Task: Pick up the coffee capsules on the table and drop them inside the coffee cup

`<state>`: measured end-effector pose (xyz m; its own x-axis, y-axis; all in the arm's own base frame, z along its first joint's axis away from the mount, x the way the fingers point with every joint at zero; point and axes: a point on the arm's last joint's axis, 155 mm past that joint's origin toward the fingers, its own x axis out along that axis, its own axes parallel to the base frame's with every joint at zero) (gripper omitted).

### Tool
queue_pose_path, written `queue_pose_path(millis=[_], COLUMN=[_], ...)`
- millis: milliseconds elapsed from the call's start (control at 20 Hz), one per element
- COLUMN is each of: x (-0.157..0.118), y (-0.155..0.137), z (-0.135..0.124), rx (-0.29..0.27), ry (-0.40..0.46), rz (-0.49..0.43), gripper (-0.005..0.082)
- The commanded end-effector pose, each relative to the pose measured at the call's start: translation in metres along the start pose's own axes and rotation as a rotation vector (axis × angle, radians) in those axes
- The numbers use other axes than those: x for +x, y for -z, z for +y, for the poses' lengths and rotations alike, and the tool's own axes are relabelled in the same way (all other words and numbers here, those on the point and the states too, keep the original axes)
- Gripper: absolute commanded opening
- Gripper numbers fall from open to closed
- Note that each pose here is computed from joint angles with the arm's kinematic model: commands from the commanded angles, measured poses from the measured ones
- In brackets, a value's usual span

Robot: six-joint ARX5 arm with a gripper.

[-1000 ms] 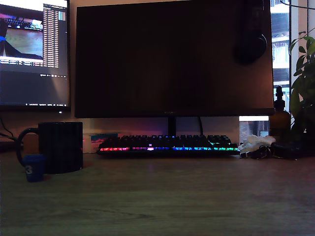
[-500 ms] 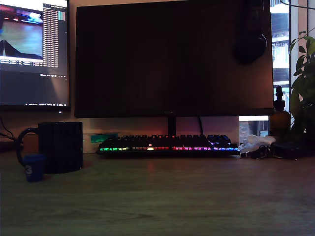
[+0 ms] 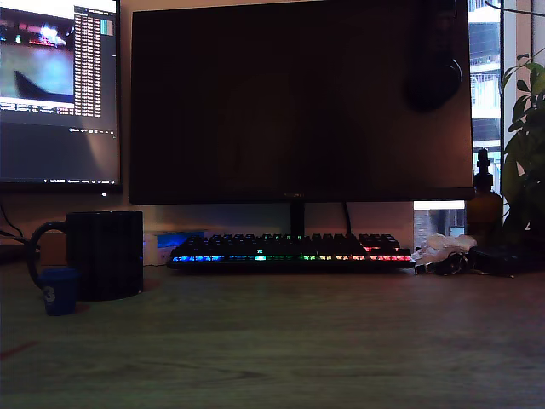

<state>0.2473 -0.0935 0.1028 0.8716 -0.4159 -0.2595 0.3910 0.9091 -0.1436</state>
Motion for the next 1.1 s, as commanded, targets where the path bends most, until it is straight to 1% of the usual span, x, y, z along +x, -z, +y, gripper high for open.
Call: queue_pose_path(millis=[0,100,300,650,1050], x=[0.003,0.006,0.012,0.027,0.044], y=[0.009,0.011,0.012,0.021,0.035], z=[0.002,0.003,0.009,0.022,0.028], rx=[0.015,0.048,0.055,0.04,0.035], ry=[-0.003,-0.007,-0.029,-0.077,-0.079], rz=[0.022,0.032,0.039,0.068,0.096], gripper=[0.0535,0.0554,0.0554,0.0551,0.0551])
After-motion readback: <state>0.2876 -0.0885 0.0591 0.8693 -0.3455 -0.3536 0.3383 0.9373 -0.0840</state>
